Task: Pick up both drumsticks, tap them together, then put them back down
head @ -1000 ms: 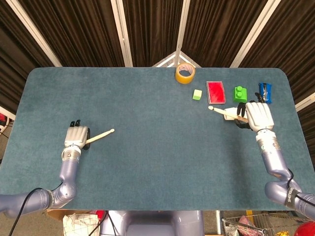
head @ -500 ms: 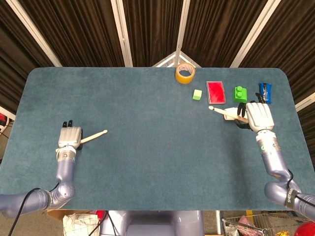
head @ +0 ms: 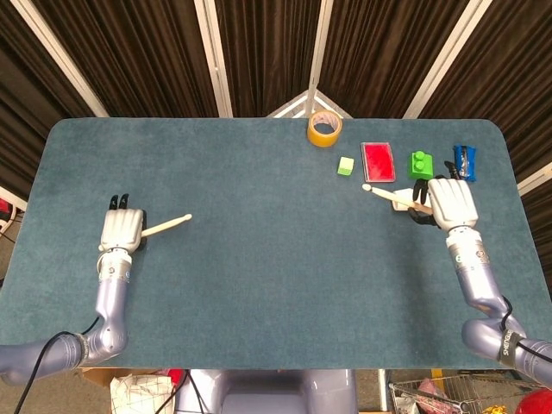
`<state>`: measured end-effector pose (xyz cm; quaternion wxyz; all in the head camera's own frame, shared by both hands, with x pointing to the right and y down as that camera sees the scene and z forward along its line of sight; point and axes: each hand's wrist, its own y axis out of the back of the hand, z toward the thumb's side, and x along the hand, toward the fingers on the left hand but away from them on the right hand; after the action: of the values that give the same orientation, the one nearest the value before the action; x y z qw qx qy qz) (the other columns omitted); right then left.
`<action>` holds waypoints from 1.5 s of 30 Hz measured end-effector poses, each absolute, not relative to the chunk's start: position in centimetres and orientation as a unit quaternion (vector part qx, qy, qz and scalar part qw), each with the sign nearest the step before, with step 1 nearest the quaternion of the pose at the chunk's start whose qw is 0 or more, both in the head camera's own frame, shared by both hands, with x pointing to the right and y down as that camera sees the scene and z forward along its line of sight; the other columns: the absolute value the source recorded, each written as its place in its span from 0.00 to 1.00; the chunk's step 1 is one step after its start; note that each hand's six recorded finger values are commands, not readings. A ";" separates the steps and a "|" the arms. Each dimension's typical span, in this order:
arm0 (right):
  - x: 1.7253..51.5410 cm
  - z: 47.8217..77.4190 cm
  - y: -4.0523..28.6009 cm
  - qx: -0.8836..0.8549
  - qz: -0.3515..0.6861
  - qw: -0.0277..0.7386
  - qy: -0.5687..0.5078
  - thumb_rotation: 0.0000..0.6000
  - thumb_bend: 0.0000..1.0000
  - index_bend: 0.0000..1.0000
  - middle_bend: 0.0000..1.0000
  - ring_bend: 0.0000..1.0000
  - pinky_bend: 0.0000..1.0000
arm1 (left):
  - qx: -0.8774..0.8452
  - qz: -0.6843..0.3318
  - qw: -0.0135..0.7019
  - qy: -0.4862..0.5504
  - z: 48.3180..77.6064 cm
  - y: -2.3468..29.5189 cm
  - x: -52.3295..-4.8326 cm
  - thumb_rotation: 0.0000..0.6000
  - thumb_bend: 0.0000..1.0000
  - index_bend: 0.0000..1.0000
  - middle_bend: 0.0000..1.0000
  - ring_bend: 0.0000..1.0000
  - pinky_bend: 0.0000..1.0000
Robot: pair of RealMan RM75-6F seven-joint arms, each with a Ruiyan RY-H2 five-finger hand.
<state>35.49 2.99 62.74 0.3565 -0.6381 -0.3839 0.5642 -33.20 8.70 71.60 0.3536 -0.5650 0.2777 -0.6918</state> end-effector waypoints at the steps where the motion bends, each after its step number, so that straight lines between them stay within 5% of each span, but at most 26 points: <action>1: 35.4 62.7 3.0 -0.638 0.564 0.357 -0.385 1.00 0.38 0.68 0.60 0.41 0.07 | -0.569 -0.682 0.361 0.285 71.3 8.5 -33.1 1.00 0.51 0.58 0.57 0.06 0.00; 13: 34.6 62.6 2.7 -0.649 0.550 0.337 -0.403 1.00 0.38 0.69 0.60 0.41 0.07 | -0.657 -0.489 0.409 0.402 66.5 6.2 -30.9 1.00 0.51 0.59 0.57 0.06 0.00; 24: 32.2 62.8 1.4 -0.669 0.529 0.305 -0.424 1.00 0.40 0.69 0.60 0.41 0.07 | -0.766 -0.325 0.289 0.473 63.2 6.1 -26.8 1.00 0.51 0.60 0.58 0.06 0.00; 45: 24.4 60.4 -0.8 -0.767 0.393 0.158 -0.482 1.00 0.40 0.70 0.61 0.42 0.07 | -0.787 -0.297 0.257 0.474 64.6 6.0 -21.6 1.00 0.51 0.60 0.59 0.06 0.00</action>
<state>24.39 -0.84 60.41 0.1576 -0.7669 -0.4825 0.3927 -21.61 5.97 64.61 0.2574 -0.7875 0.4745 -0.2975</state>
